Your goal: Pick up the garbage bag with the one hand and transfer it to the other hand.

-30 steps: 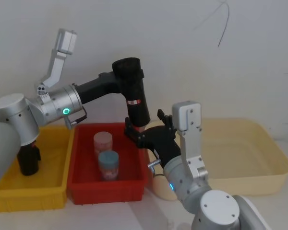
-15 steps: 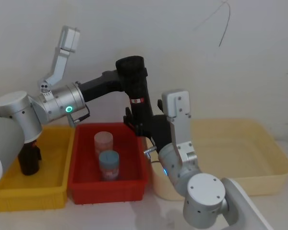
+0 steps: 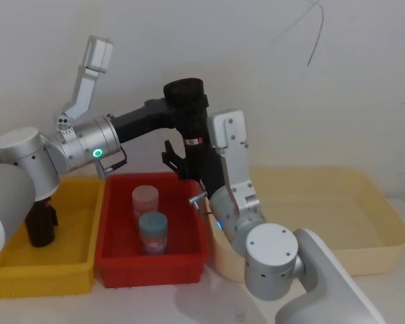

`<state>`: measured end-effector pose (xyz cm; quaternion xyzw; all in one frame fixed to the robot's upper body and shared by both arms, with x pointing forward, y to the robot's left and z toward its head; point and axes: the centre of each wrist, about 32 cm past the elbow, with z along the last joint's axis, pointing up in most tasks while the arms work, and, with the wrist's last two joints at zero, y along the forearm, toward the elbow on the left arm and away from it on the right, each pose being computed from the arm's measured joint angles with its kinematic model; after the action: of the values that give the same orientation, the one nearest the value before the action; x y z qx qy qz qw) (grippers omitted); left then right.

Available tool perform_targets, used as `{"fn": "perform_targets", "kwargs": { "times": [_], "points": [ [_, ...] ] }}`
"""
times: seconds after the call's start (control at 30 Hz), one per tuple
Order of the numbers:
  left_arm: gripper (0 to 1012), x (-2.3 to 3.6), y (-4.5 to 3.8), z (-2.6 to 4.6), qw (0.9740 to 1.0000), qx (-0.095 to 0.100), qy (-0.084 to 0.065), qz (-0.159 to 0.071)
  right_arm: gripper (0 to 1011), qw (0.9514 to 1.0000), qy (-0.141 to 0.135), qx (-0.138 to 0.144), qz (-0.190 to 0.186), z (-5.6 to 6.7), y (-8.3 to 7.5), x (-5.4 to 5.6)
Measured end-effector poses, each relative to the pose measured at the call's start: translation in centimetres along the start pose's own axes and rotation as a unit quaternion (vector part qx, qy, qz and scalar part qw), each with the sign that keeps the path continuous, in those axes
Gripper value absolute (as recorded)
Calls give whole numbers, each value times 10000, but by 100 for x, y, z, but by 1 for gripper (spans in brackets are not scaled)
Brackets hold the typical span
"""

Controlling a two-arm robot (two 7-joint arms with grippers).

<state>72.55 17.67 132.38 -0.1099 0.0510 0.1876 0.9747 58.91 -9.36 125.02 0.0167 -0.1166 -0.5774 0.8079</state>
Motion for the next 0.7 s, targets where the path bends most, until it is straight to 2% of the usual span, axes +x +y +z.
{"fn": "perform_targets", "kwargs": {
  "times": [0.23, 0.37, 0.43, 0.47, 0.57, 0.7],
  "points": [
    [504, -1, -4, 1, 10000, 1, 1, -5, 996, 9999, -121, -18, -14, 42, 119, -26],
    [504, 0, -4, 3, 10000, 0, 1, -8, 940, 9999, -152, -17, -17, 55, 149, -34],
    [503, 0, -4, 4, 10000, 0, 0, -8, 888, 9998, -177, -16, -23, 66, 172, -39],
    [503, 0, -4, 4, 10000, 1, 0, -8, 831, 9998, -182, -15, -22, 68, 177, -41],
    [503, -1, -5, 4, 10000, 0, 0, -9, 780, 9998, -200, -16, -21, 74, 194, -46],
    [503, -1, -5, 3, 10000, 0, 1, -8, 647, 9998, -220, -18, -22, 80, 210, -50]
  ]
}}
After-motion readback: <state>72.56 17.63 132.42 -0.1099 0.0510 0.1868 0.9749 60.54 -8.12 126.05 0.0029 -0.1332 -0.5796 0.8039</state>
